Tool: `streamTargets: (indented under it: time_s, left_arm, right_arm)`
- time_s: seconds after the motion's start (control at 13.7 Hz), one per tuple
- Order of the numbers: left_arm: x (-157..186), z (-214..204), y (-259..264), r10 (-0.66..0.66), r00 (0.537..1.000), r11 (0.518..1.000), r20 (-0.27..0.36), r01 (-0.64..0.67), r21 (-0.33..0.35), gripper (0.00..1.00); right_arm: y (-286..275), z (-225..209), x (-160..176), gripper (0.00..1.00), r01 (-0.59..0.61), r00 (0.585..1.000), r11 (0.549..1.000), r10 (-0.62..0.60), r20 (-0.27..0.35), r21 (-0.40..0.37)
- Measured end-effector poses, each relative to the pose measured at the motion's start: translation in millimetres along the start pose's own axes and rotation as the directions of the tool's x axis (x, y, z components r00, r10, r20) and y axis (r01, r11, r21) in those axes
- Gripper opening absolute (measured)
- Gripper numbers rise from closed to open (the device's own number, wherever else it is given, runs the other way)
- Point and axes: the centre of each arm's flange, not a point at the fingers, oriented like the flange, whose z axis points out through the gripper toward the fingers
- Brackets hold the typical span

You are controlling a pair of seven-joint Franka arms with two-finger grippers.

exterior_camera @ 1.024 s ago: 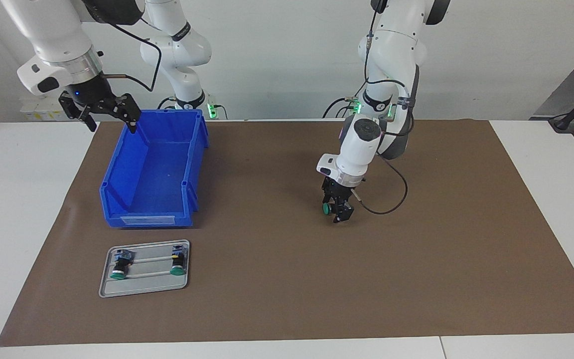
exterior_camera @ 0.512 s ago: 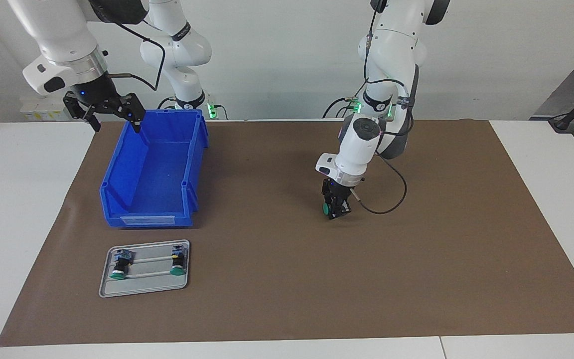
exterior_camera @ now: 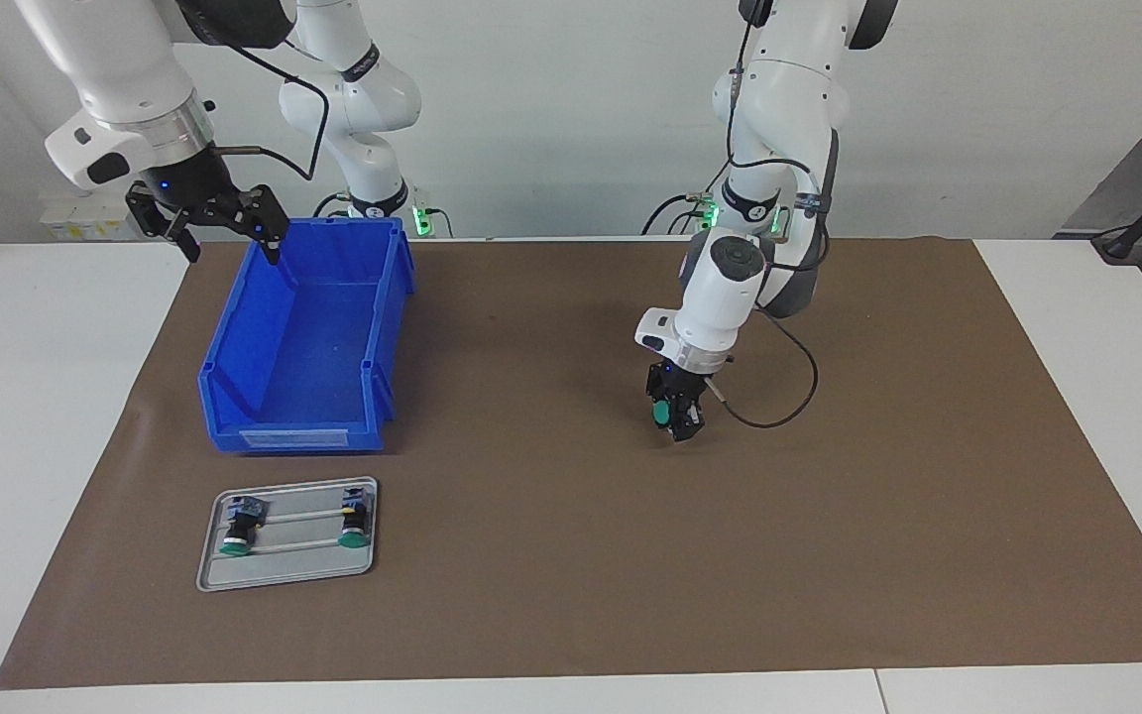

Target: Place and press button with both arms

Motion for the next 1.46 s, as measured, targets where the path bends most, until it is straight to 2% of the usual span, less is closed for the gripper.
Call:
streamTargets:
  time_s: [0.37,0.88,1.1,1.32,1.46]
  left_arm:
    - [-1.2,-4.5,-8.0,-0.013,1.0,1.0,-0.008,0.013,0.011,0.09]
    - [-23.4,-10.4,-31.7,-0.139,0.988,0.99,-0.06,0.139,-0.015,0.09]
    - [-37.0,-11.6,-41.8,-0.152,0.981,0.988,-0.124,0.146,-0.052,0.09]
    - [-69.2,-13.4,-59.8,-0.176,0.967,0.981,-0.186,0.157,-0.116,0.09]
    - [-91.3,-18.7,-71.7,-0.203,0.94,0.974,-0.273,0.165,-0.157,0.09]
  right_arm:
    - [0.0,0.0,0.0,1.0,0.0,1.0,1.0,0.0,0.0,0.0]
    - [0.0,0.0,0.0,1.0,0.0,1.0,1.0,0.0,0.0,0.0]
    - [0.0,0.0,0.0,1.0,0.0,1.0,1.0,0.0,0.0,0.0]
    - [0.0,0.0,0.0,1.0,0.0,1.0,1.0,0.0,0.0,0.0]
    - [0.0,0.0,0.0,1.0,0.0,1.0,1.0,0.0,0.0,0.0]
